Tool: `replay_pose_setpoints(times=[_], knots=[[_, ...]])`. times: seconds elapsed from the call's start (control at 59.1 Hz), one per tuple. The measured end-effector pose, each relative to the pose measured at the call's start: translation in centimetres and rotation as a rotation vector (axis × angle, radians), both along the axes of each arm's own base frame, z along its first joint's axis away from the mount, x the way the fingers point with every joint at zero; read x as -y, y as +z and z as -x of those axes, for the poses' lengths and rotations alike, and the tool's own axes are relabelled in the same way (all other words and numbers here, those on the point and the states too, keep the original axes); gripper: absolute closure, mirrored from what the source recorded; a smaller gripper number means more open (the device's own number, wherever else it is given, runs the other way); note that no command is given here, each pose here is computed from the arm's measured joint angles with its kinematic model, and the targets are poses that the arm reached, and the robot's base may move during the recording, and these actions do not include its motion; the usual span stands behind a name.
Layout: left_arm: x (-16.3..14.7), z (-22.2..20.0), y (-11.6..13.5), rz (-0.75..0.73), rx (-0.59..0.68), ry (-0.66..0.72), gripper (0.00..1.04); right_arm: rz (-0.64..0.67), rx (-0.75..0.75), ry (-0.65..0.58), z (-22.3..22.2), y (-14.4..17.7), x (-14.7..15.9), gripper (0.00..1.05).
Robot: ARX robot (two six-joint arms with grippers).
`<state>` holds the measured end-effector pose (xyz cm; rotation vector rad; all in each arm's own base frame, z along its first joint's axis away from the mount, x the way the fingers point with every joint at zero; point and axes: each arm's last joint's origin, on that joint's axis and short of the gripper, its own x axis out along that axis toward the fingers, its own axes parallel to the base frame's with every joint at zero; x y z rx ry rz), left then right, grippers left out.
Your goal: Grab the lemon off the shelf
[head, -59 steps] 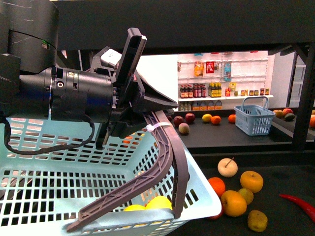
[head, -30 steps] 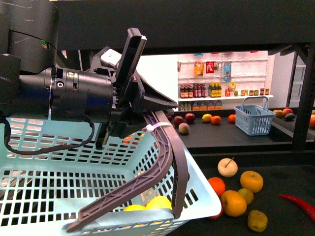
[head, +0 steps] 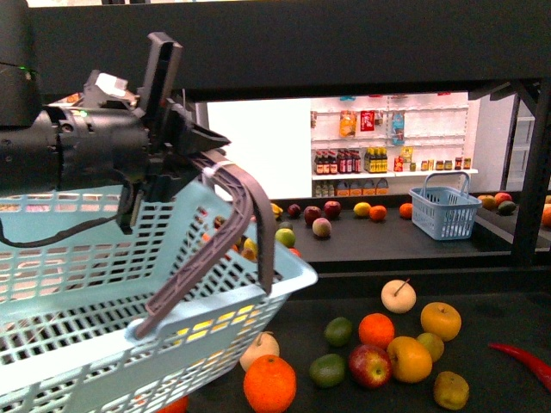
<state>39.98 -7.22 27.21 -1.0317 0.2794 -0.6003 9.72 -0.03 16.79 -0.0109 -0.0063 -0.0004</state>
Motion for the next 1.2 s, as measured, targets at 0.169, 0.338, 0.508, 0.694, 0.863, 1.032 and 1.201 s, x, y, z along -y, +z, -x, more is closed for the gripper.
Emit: replay_pose_setpoints(times=[0.169, 0.338, 0.508, 0.694, 0.863, 1.032, 1.201], knots=[[-5.4, -0.3, 0.9, 0.125, 0.081, 0.169, 0.96, 0.000, 0.000, 0.000, 0.0, 0.0, 0.0, 0.02], [-10.6, -0.1, 0.7, 0.227, 0.117, 0.280, 0.96, 0.000, 0.000, 0.000, 0.0, 0.0, 0.0, 0.02], [-15.9, 0.4, -1.0, 0.292, 0.142, 0.376, 0.96, 0.000, 0.000, 0.000, 0.0, 0.0, 0.0, 0.02], [-20.5, 1.2, -2.6, 0.350, 0.176, 0.441, 0.96, 0.000, 0.000, 0.000, 0.0, 0.0, 0.0, 0.02], [-24.1, 1.8, -3.8, 0.387, 0.216, 0.484, 0.96, 0.000, 0.000, 0.000, 0.0, 0.0, 0.0, 0.02], [-26.2, 1.5, -4.8, 0.398, 0.212, 0.480, 0.96, 0.000, 0.000, 0.000, 0.0, 0.0, 0.0, 0.02], [-28.0, 1.4, -5.4, 0.405, 0.199, 0.474, 0.96, 0.000, 0.000, 0.000, 0.0, 0.0, 0.0, 0.02]])
